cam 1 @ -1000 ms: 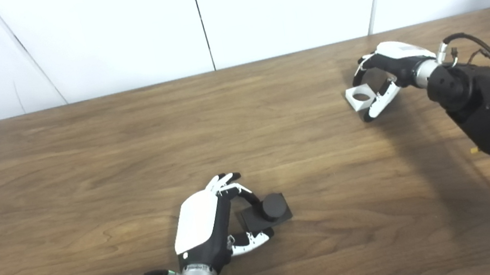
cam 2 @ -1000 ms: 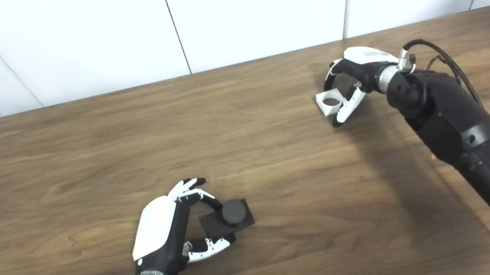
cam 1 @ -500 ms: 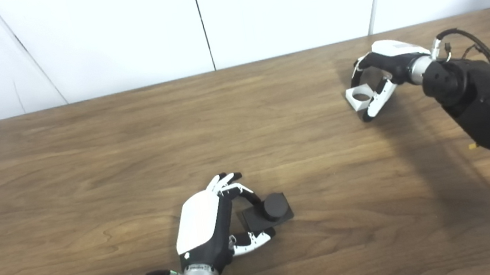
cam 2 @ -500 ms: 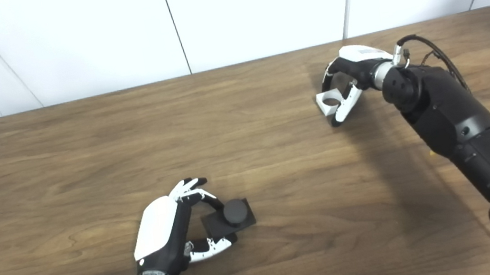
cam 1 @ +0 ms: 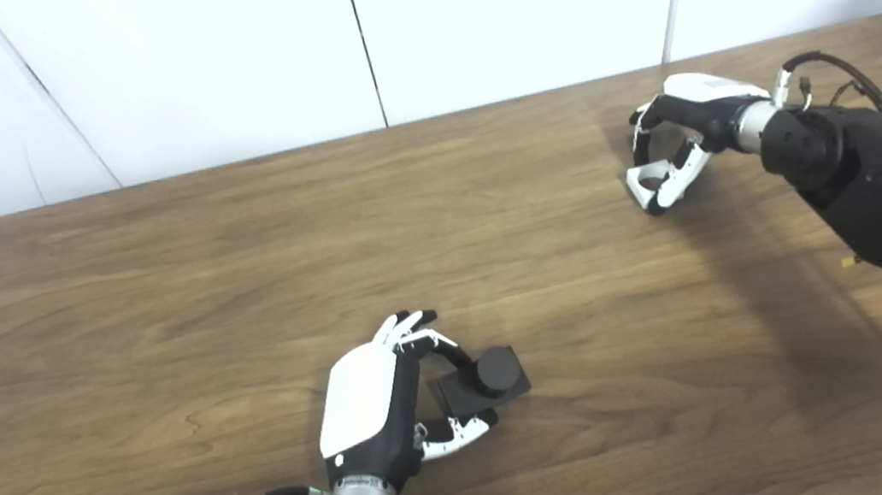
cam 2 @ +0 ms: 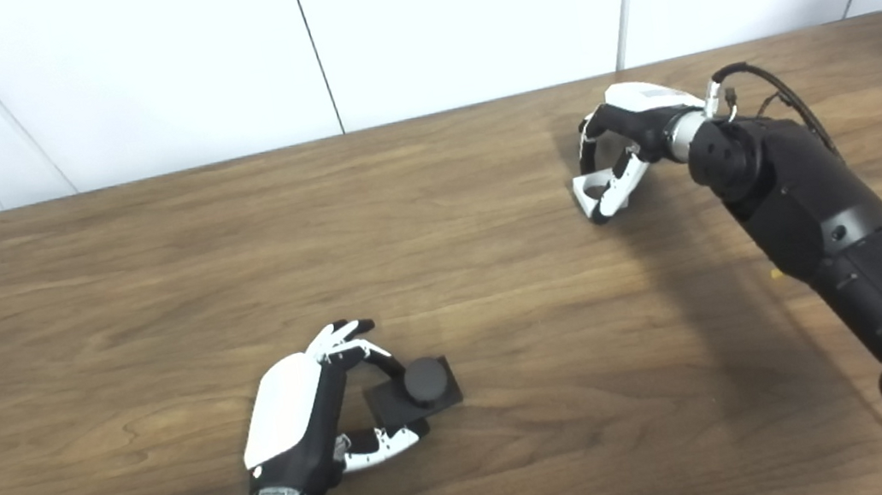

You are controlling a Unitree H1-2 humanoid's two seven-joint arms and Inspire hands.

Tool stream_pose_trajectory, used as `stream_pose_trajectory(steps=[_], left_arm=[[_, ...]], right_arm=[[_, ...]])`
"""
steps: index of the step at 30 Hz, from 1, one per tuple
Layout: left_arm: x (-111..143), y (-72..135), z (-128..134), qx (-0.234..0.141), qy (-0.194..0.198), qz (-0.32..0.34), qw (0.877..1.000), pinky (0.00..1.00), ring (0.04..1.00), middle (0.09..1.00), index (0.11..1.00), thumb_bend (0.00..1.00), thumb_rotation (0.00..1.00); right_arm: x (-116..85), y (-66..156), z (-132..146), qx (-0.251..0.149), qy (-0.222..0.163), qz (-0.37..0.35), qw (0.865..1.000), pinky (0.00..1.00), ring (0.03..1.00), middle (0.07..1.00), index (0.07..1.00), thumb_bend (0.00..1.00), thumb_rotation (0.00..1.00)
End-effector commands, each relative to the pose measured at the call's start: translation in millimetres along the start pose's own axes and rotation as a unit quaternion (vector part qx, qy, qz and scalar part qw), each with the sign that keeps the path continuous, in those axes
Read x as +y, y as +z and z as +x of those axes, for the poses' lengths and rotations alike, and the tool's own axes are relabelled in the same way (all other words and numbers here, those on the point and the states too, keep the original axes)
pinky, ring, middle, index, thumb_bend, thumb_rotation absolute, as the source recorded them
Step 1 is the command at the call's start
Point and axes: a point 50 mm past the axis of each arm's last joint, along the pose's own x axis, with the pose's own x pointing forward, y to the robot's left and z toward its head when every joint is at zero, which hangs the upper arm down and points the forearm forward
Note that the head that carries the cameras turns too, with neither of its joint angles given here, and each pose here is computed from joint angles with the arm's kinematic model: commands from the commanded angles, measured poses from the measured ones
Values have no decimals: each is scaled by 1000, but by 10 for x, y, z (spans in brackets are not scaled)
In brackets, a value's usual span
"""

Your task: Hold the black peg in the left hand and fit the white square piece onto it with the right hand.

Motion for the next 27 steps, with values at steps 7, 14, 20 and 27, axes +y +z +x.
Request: stream_pose_trajectory(steps=[7,14,20,27], left_arm=[[-148,64,-29,12,-28,-30,999,835,943,881,494,503,72],[-141,60,-29,14,-31,-30,999,842,948,885,494,503,71],[-150,42,-18,14,-29,-28,999,830,944,881,494,503,70],[-157,30,2,12,-27,-21,999,827,935,875,494,504,72]], right_arm=[[-251,67,2,-10,-33,-15,999,925,976,909,493,522,142],[-271,85,-38,-19,-44,-9,999,919,975,904,493,523,141],[-347,153,-136,-36,-64,-18,997,929,978,901,492,524,142],[-436,273,-271,-61,-77,-30,995,931,982,906,492,524,143]])
